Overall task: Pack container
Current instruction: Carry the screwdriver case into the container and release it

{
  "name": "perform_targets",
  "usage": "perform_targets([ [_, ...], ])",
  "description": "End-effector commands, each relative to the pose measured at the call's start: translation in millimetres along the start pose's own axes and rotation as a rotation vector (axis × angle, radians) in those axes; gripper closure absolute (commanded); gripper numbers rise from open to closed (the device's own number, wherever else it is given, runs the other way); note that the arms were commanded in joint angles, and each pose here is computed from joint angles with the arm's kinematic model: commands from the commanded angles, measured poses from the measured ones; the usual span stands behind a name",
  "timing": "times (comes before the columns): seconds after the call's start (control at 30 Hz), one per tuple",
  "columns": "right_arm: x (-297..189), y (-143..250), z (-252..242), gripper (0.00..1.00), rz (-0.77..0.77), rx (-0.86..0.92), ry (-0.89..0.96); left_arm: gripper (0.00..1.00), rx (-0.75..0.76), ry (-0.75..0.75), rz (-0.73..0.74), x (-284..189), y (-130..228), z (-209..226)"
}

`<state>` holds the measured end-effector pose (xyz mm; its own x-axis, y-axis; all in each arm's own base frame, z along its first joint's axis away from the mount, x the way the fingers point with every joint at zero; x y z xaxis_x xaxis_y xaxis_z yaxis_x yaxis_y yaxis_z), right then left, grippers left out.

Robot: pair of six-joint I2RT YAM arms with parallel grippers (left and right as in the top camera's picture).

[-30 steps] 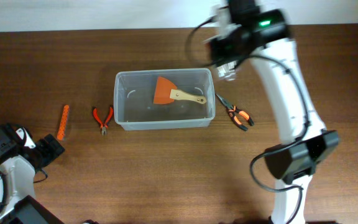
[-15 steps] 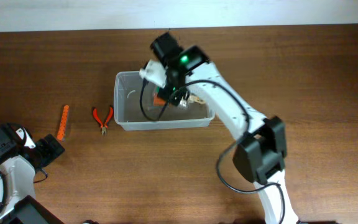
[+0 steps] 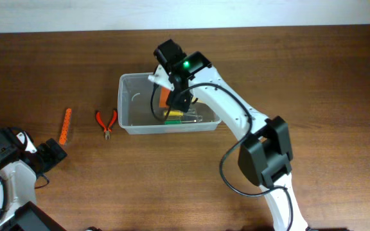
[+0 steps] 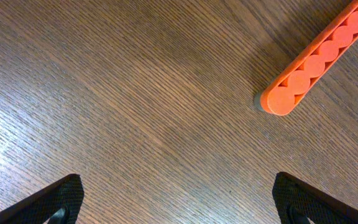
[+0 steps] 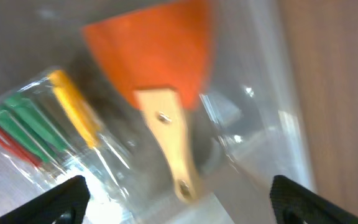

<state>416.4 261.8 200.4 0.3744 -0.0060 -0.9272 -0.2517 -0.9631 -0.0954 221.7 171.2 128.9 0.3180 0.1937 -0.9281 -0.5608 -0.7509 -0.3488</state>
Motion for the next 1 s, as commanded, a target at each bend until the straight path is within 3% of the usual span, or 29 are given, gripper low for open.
perform_targets([
  [0.0, -75.7, 29.1, -44.7, 0.04, -0.04, 0.275, 0.208, 0.01, -0.013, 0.011, -0.007, -1.2, -4.9, -0.9],
  [0.2, -101.8, 119.5, -94.7, 0.0, -0.044, 0.714, 0.193, 0.01, -0.013, 0.011, -0.007, -1.2, -4.9, -0.9],
  [0.43, -52.3, 224.6, -112.4, 0.09, 0.068, 0.983, -0.046, 0.01, -0.013, 0.011, -0.007, -1.2, -4.9, -0.9],
  [0.6, -14.1, 258.7, -101.1, 0.11, 0.165, 0.873, -0.148, 0.01, -0.013, 0.011, -0.007, -1.2, -4.9, -0.9],
  [0.8, 15.5, 247.6, -81.3, 0.13, 0.13, 0.617, -0.238, 0.01, -0.013, 0.011, -0.007, -1.2, -4.9, -0.9],
  [0.97, 38.6, 253.4, -66.9, 0.12, 0.183, 0.526, -0.246, 0.01, -0.013, 0.011, -0.007, -1.2, -4.9, -0.9],
])
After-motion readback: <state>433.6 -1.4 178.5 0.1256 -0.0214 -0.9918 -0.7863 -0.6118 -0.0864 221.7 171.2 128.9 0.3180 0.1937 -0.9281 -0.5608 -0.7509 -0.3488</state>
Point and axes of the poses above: each gripper's point midway between its finger pads, its own x axis out along the fingers, its own z axis along the line the jaws close on, y = z × x, the point moved 9 cm from there along -x, back along the fingers, and after that the axes turned 11 degrees about -x, right-handed, at the moved point
